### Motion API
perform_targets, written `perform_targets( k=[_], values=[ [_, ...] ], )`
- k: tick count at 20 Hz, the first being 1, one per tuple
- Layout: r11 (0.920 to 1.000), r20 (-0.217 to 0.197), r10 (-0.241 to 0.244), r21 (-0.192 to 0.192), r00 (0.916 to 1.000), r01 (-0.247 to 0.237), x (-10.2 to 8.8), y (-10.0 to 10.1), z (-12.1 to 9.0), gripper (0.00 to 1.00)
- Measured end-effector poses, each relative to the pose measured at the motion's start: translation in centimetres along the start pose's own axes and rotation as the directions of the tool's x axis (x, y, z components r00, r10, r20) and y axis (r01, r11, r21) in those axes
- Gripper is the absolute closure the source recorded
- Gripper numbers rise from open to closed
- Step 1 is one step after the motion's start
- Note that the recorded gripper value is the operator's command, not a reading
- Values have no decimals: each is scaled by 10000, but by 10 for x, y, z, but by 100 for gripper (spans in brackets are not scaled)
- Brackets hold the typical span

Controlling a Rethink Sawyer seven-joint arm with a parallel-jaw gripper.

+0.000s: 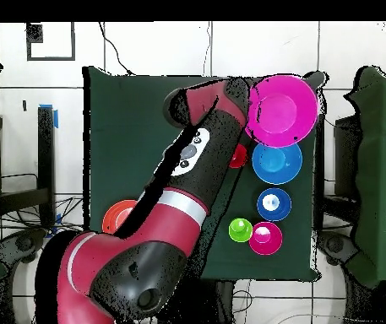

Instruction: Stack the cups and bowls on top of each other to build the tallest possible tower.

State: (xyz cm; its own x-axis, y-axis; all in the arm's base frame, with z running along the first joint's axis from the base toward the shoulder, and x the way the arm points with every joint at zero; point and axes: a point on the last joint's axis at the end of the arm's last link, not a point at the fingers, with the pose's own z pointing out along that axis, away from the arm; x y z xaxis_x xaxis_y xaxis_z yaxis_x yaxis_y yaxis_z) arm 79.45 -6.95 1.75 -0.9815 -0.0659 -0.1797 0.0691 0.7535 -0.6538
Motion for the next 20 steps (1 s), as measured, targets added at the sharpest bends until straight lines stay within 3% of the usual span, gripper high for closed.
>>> perform_targets(
  k=[9, 20],
  values=[
    [10000, 363, 3, -53, 9993, -2, -5, 1, 0, 100],
    [9999, 304, 64, -133, 9995, -60, -2, 1, 7, 100]
  ],
)
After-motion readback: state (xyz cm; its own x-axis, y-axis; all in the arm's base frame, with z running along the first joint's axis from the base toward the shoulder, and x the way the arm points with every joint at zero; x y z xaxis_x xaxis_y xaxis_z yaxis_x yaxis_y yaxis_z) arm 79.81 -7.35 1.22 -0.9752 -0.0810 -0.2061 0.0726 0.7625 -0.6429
